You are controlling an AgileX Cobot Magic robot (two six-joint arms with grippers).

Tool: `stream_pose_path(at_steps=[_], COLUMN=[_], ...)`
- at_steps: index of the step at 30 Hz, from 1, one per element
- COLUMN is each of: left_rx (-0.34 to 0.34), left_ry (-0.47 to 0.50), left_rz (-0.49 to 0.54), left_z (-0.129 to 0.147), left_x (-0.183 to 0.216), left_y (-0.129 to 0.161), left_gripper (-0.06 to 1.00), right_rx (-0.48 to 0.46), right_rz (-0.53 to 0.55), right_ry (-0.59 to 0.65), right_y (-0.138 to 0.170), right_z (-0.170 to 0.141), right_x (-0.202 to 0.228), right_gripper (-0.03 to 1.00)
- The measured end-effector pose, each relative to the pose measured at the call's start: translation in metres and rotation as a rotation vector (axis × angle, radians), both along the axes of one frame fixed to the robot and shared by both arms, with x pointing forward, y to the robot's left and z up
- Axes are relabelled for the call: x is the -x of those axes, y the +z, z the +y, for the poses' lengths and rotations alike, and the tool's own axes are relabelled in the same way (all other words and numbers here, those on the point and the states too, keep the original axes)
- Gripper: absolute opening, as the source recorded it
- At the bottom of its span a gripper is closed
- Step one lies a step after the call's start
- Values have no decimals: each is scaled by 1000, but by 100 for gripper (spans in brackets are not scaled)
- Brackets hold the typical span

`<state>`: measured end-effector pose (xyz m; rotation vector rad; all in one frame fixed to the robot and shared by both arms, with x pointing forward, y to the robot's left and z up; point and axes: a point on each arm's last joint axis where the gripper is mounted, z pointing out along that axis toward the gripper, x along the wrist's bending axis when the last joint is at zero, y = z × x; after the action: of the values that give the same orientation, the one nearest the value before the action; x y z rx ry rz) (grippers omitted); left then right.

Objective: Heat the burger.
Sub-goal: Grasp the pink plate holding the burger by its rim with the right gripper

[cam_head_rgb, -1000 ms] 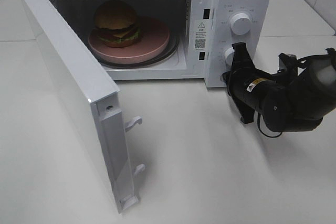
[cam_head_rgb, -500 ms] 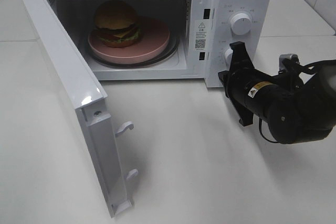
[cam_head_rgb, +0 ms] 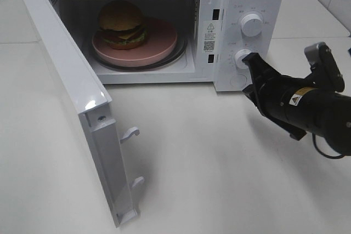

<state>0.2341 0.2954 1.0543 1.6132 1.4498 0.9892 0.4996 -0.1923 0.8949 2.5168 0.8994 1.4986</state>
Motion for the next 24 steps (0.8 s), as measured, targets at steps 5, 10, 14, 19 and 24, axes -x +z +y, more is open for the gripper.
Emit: stream_pose_path(at_steps=[5, 10, 14, 19, 24], left_rx=[0, 0, 0, 0, 0], left_ry=[0, 0, 0, 0, 0], left_rz=[0, 0, 0, 0, 0], left_z=[0, 0, 0, 0, 0], left_x=[0, 0, 0, 0, 0], left_y=[0, 0, 0, 0, 0], left_gripper=[99, 99, 99, 99, 99], right_rx=[333, 601, 796, 908, 992], right_rz=[56, 161, 151, 78, 56], right_ry=[285, 659, 1009, 1184, 1496], right_y=[26, 47, 68, 82, 89], right_z=[-1, 2, 5, 6, 13], right_x=[17, 33, 44, 49, 62], right_gripper=[3, 3, 6, 36, 81])
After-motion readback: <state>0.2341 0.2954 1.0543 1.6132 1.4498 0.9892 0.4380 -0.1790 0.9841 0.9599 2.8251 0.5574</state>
